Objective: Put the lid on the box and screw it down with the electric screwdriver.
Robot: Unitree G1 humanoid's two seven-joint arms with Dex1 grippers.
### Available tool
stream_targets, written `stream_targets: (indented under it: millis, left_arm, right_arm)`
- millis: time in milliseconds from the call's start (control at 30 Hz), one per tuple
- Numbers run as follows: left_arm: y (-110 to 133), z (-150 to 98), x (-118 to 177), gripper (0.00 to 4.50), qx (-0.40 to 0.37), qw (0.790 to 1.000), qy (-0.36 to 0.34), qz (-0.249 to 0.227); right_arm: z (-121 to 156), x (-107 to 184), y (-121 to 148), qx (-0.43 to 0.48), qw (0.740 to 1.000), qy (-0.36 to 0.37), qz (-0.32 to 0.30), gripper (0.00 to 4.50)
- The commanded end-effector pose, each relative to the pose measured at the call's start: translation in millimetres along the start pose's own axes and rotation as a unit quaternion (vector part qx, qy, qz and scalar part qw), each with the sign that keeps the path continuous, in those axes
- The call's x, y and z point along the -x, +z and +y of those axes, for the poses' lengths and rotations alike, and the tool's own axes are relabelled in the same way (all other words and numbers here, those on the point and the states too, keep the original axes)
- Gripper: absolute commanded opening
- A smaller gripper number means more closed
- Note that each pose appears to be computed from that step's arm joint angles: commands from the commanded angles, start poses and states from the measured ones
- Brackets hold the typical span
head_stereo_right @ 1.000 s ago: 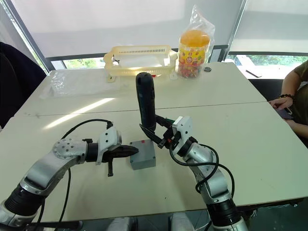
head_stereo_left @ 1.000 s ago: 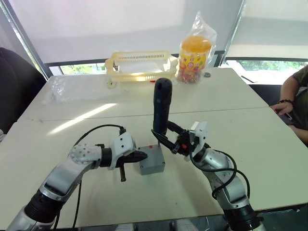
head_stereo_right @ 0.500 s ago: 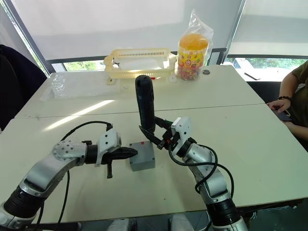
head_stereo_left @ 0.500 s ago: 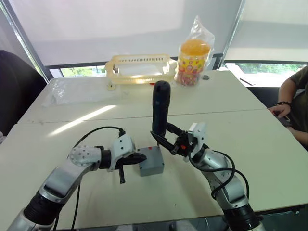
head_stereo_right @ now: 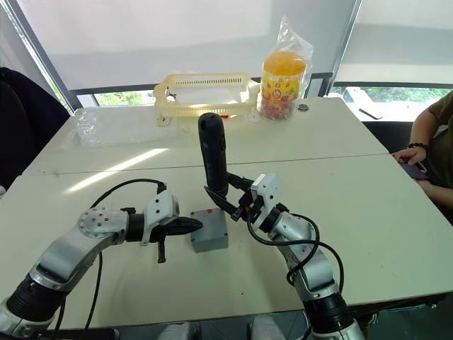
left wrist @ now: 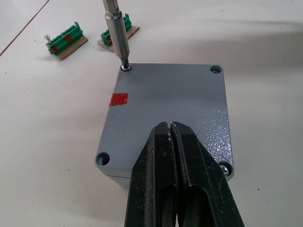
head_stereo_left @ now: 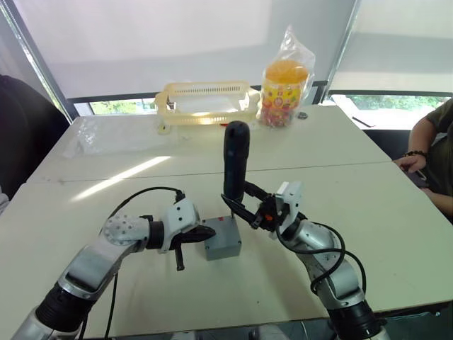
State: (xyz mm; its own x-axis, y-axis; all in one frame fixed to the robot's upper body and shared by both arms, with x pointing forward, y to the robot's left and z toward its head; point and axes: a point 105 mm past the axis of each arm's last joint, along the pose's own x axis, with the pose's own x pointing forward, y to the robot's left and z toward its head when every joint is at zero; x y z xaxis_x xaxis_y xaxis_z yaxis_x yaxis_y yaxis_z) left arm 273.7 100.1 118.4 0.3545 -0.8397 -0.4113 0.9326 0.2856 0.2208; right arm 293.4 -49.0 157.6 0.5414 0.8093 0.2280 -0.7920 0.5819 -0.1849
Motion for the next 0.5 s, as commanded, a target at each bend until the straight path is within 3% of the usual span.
stream_targets:
  millis: [33, 500]
  left_arm:
    - [-16.4, -3.9, -3.3, 0.00, 0.017, 0.999, -0.008, 0.026]
    - [-18.6, -4.3, -2.7, 0.00, 0.016, 1.000, -0.008, 0.025]
  right_arm:
    - [7.2, 12.3, -52.6, -0.046, 0.993, 0.004, 0.105, 1.76]
    - [2.8, 14.6, -54.4, -0.048, 0.993, -0.005, 0.109, 1.76]
